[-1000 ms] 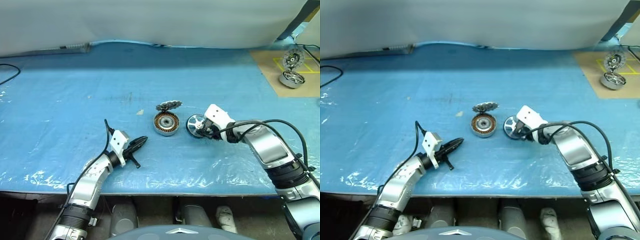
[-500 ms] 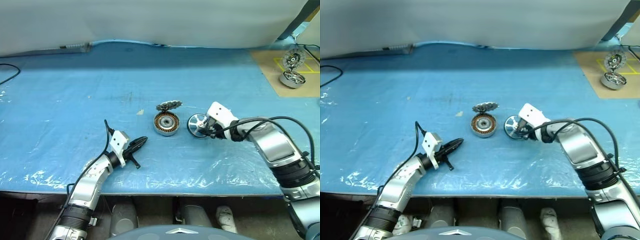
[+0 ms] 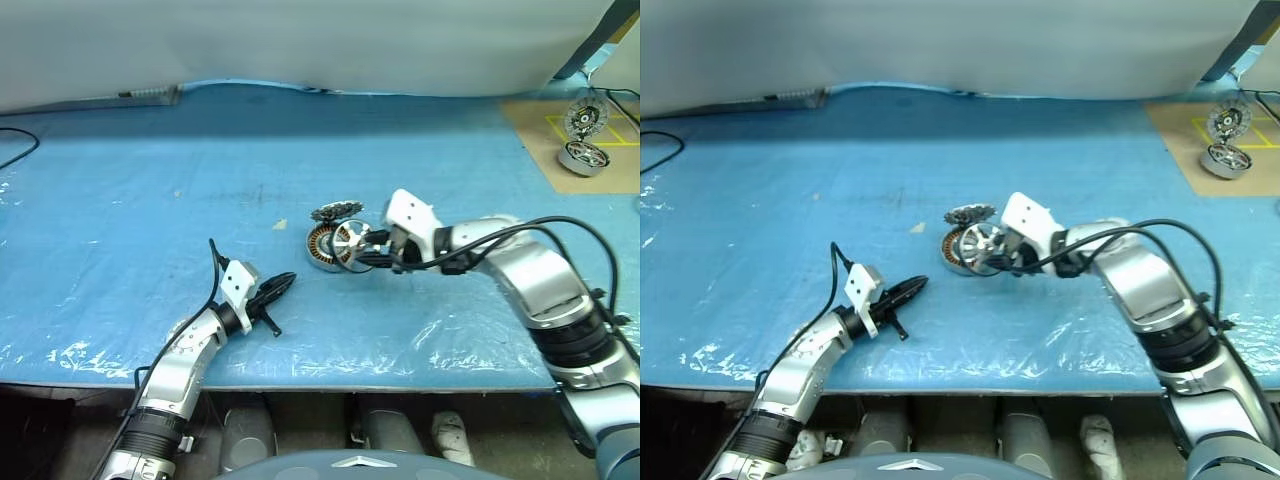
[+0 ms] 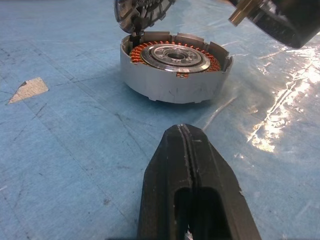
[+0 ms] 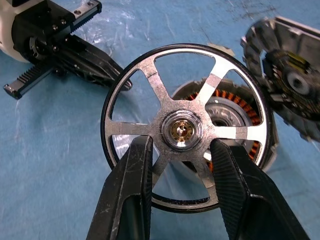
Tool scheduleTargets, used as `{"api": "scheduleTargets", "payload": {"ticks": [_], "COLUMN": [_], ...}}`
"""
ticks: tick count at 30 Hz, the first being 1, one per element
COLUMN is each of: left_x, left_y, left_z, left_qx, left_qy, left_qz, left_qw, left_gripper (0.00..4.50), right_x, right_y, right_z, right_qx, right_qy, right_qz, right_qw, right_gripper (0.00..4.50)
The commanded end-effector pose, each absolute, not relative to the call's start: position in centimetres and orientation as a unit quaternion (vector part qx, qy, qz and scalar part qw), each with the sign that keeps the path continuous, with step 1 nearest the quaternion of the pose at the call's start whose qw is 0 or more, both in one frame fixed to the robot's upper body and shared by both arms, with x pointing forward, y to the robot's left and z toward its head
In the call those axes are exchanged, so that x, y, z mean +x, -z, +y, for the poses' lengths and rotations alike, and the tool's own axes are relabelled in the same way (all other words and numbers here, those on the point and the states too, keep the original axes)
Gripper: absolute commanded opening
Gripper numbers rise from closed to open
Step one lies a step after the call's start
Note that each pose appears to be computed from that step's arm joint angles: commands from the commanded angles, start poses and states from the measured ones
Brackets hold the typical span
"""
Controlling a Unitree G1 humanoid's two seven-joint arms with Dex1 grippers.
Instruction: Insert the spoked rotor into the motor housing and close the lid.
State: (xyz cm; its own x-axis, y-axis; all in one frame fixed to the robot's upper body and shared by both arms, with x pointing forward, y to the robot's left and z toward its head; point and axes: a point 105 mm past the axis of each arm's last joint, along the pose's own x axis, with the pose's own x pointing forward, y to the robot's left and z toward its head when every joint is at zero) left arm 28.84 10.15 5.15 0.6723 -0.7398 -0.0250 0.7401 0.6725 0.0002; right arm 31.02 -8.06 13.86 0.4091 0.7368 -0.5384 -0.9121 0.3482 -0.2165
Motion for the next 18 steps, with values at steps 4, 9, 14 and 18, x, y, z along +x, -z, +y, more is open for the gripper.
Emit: {"api": "scheduleTargets", "payload": {"ticks": [4,9,14,18], "left_x": [29.1,29.1,29.1,29.1], "left_y": [-6.2,-6.2,-6.2,-6.2], "left_z": [10.2,10.2,10.1,10.1], "left_qx": [0.008,0.008,0.007,0.007], "left_qy": [0.4,0.398,0.398,0.398], "left_qz": [-0.01,-0.011,-0.012,-0.012], "left_qw": [0.916,0.917,0.917,0.917], "left_gripper": [0.0,0.0,0.0,0.0], "right_x": [33.3,34.3,34.9,35.2], "right_y": [-15.0,-14.8,-14.4,-14.1], "right_z": [-7.2,-7.1,-7.3,-7.4], "right_qx": [-0.27,-0.271,-0.268,-0.268], "right_qy": [-0.495,-0.488,-0.483,-0.483], "right_qz": [0.144,0.145,0.149,0.154], "right_qw": [0.813,0.817,0.82,0.82], "right_gripper": [1.37,1.37,1.37,1.37]}}
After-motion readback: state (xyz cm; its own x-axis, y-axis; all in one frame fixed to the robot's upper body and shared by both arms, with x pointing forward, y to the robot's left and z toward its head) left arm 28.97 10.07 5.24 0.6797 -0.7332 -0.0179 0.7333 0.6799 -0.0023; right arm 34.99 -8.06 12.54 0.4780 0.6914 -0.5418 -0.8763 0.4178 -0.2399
